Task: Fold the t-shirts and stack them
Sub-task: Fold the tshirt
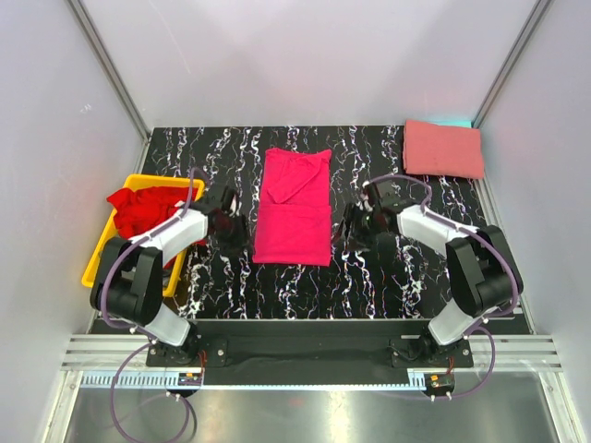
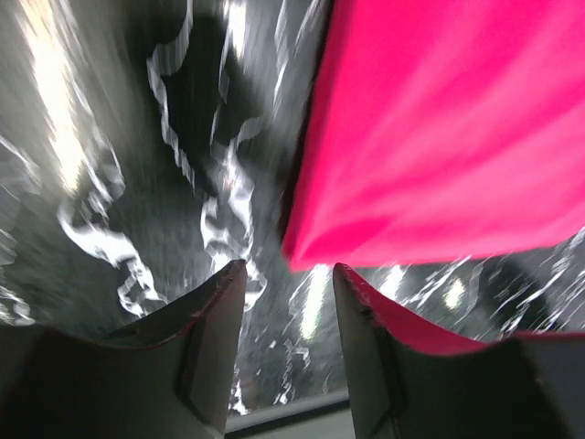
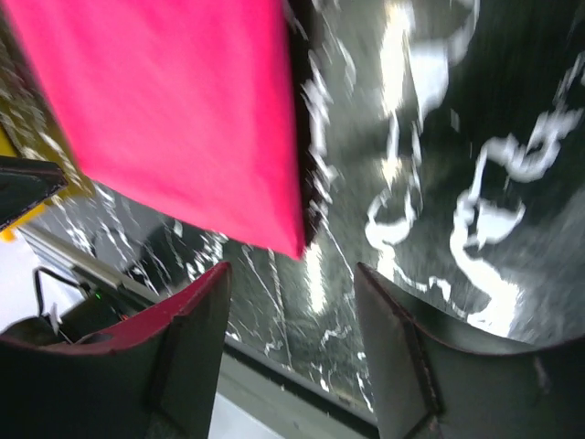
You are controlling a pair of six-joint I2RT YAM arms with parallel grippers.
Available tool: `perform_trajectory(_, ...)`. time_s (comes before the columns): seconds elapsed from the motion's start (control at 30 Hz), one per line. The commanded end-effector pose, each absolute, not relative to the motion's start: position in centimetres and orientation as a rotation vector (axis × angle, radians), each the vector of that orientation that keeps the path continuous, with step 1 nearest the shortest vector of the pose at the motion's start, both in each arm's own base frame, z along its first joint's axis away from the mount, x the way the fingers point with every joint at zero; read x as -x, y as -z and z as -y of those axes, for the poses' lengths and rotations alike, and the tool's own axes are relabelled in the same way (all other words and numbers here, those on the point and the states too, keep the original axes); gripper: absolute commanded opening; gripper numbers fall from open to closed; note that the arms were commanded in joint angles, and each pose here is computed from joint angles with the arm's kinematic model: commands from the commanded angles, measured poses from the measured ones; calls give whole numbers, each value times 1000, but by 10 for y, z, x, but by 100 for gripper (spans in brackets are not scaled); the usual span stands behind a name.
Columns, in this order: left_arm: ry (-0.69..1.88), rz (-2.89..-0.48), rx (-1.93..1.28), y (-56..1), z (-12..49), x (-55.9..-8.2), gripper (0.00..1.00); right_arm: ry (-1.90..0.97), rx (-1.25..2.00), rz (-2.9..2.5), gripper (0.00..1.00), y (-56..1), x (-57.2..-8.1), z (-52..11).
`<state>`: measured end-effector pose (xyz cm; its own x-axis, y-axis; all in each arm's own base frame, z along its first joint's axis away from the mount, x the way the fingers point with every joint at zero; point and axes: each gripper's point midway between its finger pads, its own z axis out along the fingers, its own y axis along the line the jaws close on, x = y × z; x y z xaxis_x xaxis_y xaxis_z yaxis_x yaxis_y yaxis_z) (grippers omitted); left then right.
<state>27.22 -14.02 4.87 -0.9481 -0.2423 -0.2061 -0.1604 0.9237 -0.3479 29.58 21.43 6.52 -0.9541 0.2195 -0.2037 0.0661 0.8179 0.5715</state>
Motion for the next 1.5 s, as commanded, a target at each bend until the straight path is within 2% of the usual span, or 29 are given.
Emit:
perform_trajectory(0.0,645,-2772,289,-55,159,-269,49,-927,-247,-2722,62,-69,-282,-226)
perform_trajectory(0.27,579,-2817,384,-15,148,-248,50,-965,-331,-2726,56,-41,-266,-247)
perform_trajectory(0.5,555,-2793,414,-13,145,-251,50,-912,-368,-2741,52,-18,-262,-244)
perform_trajectory(0.7,572,-2785,427,-13,148,-256,50,-914,-392,-2764,42,-6,-261,-245)
perform_trajectory(0.9,532,-2801,458,-4,143,-251,49,-881,-411,-2785,37,2,-253,-238)
perform_trajectory(1.0,549,-2804,464,-2,145,-250,44,-880,-416,-2797,37,8,-249,-237)
perform_trajectory(1.1,553,-2811,467,0,145,-248,32,-891,-412,-2799,34,9,-249,-239)
perform_trajectory(1.13,542,-2814,470,1,144,-248,29,-886,-413,-2797,30,9,-250,-238)
perform_trajectory(1.17,537,-2816,471,1,143,-247,20,-874,-409,-2797,24,10,-250,-237)
perform_trajectory(1.2,533,-2817,470,1,143,-247,16,-863,-408,-2799,19,10,-249,-235)
perform_trajectory(1.23,535,-2818,467,0,143,-246,11,-844,-410,-2799,9,10,-249,-233)
perform_trajectory(1.27,538,-2820,465,-1,143,-245,1,-830,-400,-2808,5,10,-245,-230)
perform_trajectory(1.3,552,-2811,457,-5,144,-245,0,-820,-398,-2812,0,9,-243,-228)
perform_trajectory(1.47,634,-2804,381,-23,162,-229,0,-807,-365,-2828,0,-2,-218,-214)
